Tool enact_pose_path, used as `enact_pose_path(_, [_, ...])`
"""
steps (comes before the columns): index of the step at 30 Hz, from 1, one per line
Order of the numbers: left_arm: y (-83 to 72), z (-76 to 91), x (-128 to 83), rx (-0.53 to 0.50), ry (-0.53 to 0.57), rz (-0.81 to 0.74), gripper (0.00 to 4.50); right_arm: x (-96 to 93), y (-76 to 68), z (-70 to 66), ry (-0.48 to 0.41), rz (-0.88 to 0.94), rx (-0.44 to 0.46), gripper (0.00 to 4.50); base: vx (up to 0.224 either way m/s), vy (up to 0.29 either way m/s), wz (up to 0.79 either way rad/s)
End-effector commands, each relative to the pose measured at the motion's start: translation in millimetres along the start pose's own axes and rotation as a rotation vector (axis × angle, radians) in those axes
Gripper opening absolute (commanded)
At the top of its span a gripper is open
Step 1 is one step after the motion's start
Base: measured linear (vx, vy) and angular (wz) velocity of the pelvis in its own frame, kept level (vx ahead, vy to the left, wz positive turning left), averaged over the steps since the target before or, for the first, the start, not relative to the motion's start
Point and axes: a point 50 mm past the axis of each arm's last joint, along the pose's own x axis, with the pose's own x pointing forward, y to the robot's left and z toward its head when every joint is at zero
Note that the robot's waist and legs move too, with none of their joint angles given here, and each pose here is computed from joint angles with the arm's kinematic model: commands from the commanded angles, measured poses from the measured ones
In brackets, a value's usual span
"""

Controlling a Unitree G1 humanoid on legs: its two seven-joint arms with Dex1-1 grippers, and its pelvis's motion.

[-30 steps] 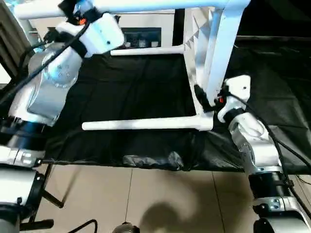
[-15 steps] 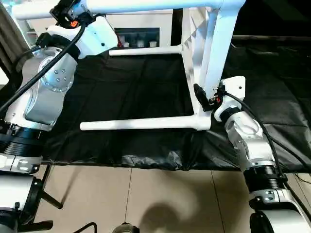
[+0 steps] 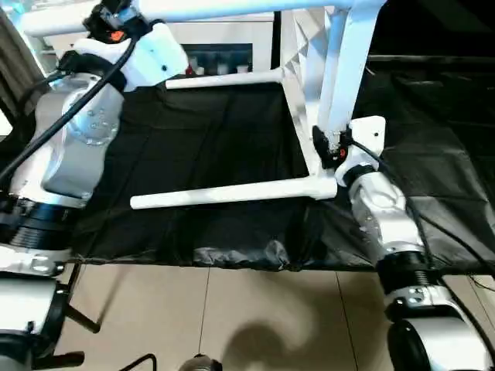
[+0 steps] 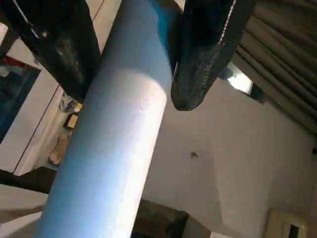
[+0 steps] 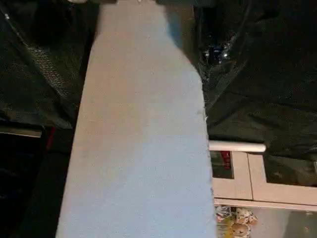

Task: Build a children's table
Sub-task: Flip table

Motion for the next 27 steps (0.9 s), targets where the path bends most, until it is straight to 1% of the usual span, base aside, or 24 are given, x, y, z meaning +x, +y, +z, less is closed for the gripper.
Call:
enact_pose_path(1, [-18.6, -1.3, -4, -0.124, 0.018, -0.078, 1.98, 4.5, -5.1, 13.6, -0.046, 0.009, -0.036, 2.30, 0.000, 0.000, 0.00])
enact_pose_path(4, [-15.6, 0.3, -3, -0.228, 0.015, -0.053, 1.98, 5.9, -16.9, 22.4, -0.071, -0.010, -0.052, 2.18, 0.000, 0.000, 0.00])
enact_pose_path(5, [-10.5, 0.1, -2, -0.293, 0.013, -0.028, 1.98, 7.5, -33.2, 35.3, -0.099, -0.032, -0.084, 2.17, 0.000, 0.000, 0.00])
enact_pose_path(6, [-9.0, 0.0, -2, -0.304, 0.011, -0.022, 1.98, 7.9, -38.3, 39.4, -0.107, -0.040, -0.096, 2.17, 0.000, 0.000, 0.00])
enact_pose_path(8, [-4.4, -2.9, -3, -0.359, 0.014, 0.004, 1.98, 8.6, -59.0, 60.8, -0.146, -0.048, -0.153, 2.14, 0.000, 0.000, 0.00])
enact_pose_path(9, [-2.8, -4.0, -3, -0.374, 0.020, 0.015, 1.98, 8.3, -63.9, 66.7, -0.157, -0.046, -0.172, 2.11, 0.000, 0.000, 0.00])
enact_pose_path(10, [-2.8, -4.0, -3, -0.374, 0.020, 0.015, 1.98, 8.3, -63.9, 66.7, -0.157, -0.046, -0.172, 2.09, 0.000, 0.000, 0.00])
enact_pose_path(12, [0.0, -6.4, -4, -0.419, 0.038, 0.036, 1.98, 7.3, -72.6, 78.0, -0.178, -0.041, -0.217, 2.05, 0.000, 0.000, 0.00])
enact_pose_path(14, [2.7, -9.8, -7, -0.470, 0.058, 0.058, 1.98, 5.2, -83.6, 93.2, -0.206, -0.037, -0.266, 2.02, 0.000, 0.000, 0.00])
enact_pose_path(15, [2.7, -9.8, -7, -0.470, 0.058, 0.058, 1.98, 5.2, -83.6, 93.2, -0.206, -0.037, -0.266, 2.01, 0.000, 0.000, 0.00])
enact_pose_path(16, [3.9, -13.8, -11, -0.506, 0.072, 0.075, 1.98, 3.5, -91.9, 107.1, -0.232, -0.033, -0.301, 2.01, 0.000, 0.000, 0.00])
enact_pose_path(19, [3.2, -19.7, -17, -0.577, 0.100, 0.107, 1.98, 2.0, -103.4, 134.0, -0.282, -0.020, -0.368, 2.01, 0.000, 0.000, 0.00])
enact_pose_path(22, [0.8, -21.2, -20, -0.619, 0.114, 0.115, 1.98, 2.0, -107.5, 145.9, -0.298, -0.016, -0.397, 2.01, 0.000, 0.000, 0.00])
enact_pose_path(23, [-3.5, -21.5, -23, -0.648, 0.125, 0.112, 1.98, 1.8, -111.6, 159.4, -0.316, -0.017, -0.424, 2.01, 0.000, 0.000, 0.00])
enact_pose_path(25, [-11.5, -18.6, -26, -0.675, 0.130, 0.096, 1.98, 0.6, -118.3, 179.1, -0.344, -0.028, -0.447, 2.00, 0.000, 0.000, 0.00])
enact_pose_path(27, [-19.3, -11.8, -28, -0.696, 0.118, 0.067, 1.97, -1.0, -124.9, 194.8, -0.355, -0.039, -0.461, 2.00, 0.000, 0.000, 0.00])
